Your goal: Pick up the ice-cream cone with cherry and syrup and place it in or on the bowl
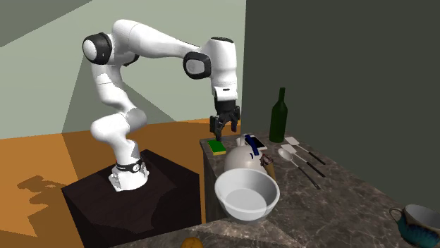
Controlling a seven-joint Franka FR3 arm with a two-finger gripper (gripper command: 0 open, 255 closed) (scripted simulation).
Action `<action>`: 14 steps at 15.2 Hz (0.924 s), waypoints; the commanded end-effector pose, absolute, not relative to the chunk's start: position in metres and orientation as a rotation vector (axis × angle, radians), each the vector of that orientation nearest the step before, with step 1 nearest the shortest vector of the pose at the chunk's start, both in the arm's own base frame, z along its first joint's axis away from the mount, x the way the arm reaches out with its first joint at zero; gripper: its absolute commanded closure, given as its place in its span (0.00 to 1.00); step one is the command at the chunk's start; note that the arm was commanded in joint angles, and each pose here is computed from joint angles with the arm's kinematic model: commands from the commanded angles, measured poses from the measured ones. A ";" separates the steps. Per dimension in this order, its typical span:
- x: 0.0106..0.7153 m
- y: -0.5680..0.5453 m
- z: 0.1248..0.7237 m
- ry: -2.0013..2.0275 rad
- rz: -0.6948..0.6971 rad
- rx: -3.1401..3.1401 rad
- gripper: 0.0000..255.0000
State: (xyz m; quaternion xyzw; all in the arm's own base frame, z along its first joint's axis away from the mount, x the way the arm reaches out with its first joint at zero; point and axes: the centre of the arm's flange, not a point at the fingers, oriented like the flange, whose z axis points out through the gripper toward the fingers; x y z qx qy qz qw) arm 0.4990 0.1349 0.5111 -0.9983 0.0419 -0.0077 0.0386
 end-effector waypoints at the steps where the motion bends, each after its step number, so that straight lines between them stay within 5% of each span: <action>1: 0.518 0.150 0.499 0.153 -0.004 -3.056 0.00; 14: 0.642 0.229 0.425 0.282 0.103 -3.019 0.00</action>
